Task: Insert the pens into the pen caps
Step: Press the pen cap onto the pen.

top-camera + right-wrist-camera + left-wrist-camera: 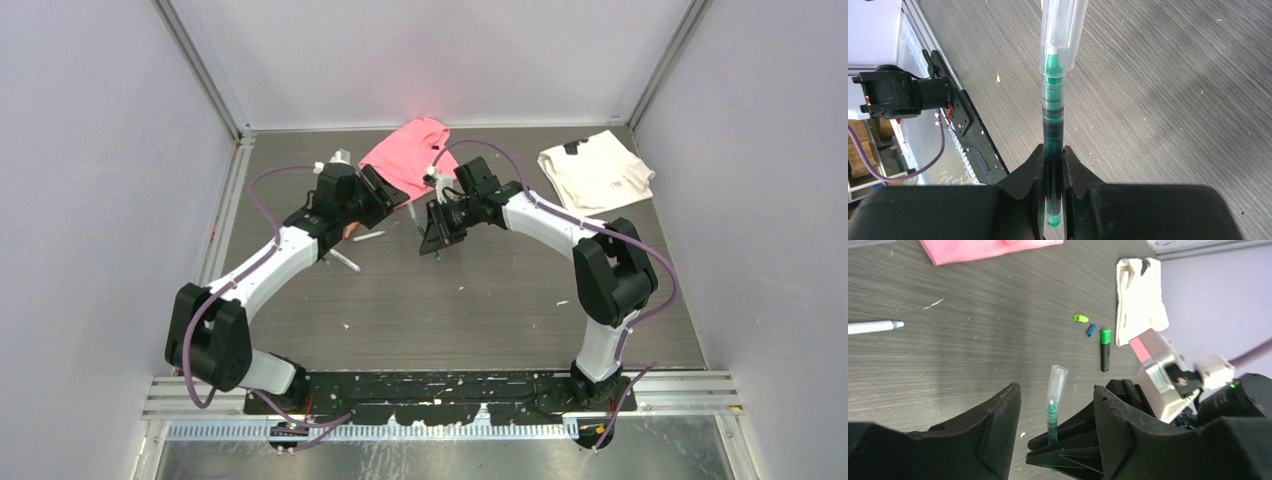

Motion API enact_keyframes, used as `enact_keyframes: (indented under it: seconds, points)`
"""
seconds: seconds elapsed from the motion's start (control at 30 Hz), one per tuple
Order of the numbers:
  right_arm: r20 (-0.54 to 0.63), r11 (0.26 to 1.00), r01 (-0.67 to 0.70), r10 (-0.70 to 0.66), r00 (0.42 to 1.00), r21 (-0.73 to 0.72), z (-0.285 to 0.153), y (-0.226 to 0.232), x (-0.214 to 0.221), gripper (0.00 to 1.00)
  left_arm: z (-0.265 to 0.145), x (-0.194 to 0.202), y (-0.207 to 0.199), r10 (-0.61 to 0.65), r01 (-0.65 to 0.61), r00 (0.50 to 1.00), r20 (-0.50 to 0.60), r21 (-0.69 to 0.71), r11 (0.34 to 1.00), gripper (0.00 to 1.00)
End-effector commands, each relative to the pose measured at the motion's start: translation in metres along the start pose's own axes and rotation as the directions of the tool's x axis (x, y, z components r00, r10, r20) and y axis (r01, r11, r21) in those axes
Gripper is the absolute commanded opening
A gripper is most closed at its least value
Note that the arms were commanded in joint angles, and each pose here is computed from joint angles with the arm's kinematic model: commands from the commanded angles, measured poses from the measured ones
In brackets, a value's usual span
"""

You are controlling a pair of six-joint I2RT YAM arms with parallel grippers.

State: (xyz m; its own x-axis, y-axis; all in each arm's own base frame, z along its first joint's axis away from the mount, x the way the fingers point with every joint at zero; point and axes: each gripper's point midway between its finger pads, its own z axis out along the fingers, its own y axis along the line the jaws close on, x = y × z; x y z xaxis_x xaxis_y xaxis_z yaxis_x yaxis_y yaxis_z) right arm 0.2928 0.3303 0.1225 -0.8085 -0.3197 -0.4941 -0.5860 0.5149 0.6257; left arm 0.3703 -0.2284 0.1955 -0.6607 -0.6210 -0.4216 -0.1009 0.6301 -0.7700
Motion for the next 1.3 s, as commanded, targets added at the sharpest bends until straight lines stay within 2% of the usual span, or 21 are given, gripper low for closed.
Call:
enact_keyframes:
  seconds: [0.0, 0.37, 0.53, 0.73, 0.87, 1.03, 1.27]
  points:
    - [0.051, 0.997, 0.066, -0.064, 0.997, -0.03, -0.013, 0.017, -0.013, 0.01, 0.003, 0.001, -0.013, 0.014, -0.014, 0.999, -0.047, 0.008, 1.0, 0.53]
    - [0.051, 0.997, 0.068, -0.066, 0.996, -0.034, -0.013, 0.018, -0.013, 0.01, 0.019, 0.017, -0.014, 0.021, -0.022, 0.995, -0.1, -0.012, 1.0, 0.48]
    - [0.051, 0.997, 0.07, -0.068, 0.996, -0.037, -0.013, 0.019, -0.013, 0.01, 0.025, 0.021, -0.009, 0.024, -0.028, 0.993, -0.116, -0.033, 0.999, 0.36]
    - [0.051, 0.997, 0.072, -0.07, 0.996, -0.036, -0.013, 0.02, -0.013, 0.01, 0.032, 0.024, -0.009, 0.027, -0.032, 0.991, -0.131, -0.037, 0.999, 0.3]
    - [0.051, 0.996, 0.076, -0.074, 0.996, -0.036, -0.014, 0.02, -0.012, 0.01, 0.034, 0.024, -0.007, 0.03, -0.036, 0.991, -0.133, -0.042, 0.998, 0.29]
    - [0.051, 0.996, 0.077, -0.075, 0.996, -0.037, -0.014, 0.02, -0.013, 0.01, 0.035, 0.025, -0.009, 0.034, -0.039, 0.99, -0.139, -0.031, 0.999, 0.12]
    - [0.059, 0.998, 0.067, -0.066, 0.996, -0.01, -0.014, 0.017, -0.017, 0.01, 0.027, 0.029, -0.011, -0.001, -0.001, 0.992, -0.125, -0.02, 1.0, 0.05]
